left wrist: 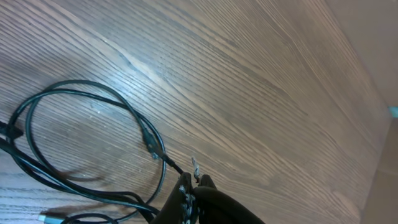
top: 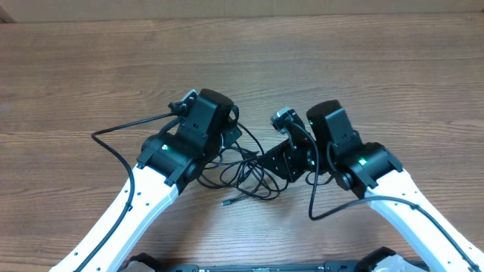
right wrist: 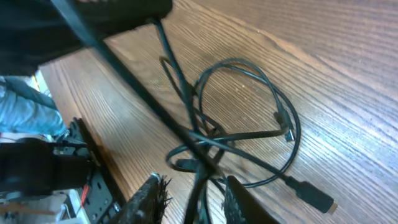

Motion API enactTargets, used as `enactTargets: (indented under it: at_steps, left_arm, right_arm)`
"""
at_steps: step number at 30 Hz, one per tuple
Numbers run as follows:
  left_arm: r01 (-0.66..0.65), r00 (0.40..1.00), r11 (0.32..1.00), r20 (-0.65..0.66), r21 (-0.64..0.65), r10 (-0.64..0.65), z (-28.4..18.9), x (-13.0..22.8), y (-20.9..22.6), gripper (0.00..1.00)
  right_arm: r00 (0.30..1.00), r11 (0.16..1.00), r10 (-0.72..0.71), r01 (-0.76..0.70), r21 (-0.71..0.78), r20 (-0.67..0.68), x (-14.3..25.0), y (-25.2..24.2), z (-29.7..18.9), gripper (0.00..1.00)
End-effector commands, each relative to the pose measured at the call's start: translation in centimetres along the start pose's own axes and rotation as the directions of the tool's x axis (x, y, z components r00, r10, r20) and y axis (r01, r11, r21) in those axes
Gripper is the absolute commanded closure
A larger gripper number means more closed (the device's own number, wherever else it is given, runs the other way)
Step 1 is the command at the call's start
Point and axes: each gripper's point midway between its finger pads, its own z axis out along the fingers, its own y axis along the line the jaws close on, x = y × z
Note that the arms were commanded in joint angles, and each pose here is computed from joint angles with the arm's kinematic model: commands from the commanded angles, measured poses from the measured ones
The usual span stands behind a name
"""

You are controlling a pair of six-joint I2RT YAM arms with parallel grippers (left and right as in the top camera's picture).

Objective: Untangle cables

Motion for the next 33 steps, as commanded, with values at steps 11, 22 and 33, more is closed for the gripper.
enactTargets:
  at_steps: [11,22,33]
  left_arm:
    - [0.009,1.000,1.000,-0.006,0.024,-0.009,-0.3,0.1,-0.8,0.96]
    - [0.067,0.994,0.997,0.087,-0.041,-0.063,-0.4,-1.4,0.7,0.96]
    - [0.136,0.982,0.983,0.148,-0.122,-0.117,-0.6,-2.1,2.8,0.96]
  right_arm:
    - [1.000,1.000,-0.002,0.002,-0.002,-0.011,0.0,-0.3,0.8,0.91]
    - [1.000,1.000,0.008,-0.008,0.001,-0.028,0.4,-0.3,0.8,0.95]
    - [1.000,1.000,-0.007,0.007,-0.002,-0.003,0.2,0.4,-0.3,0.96]
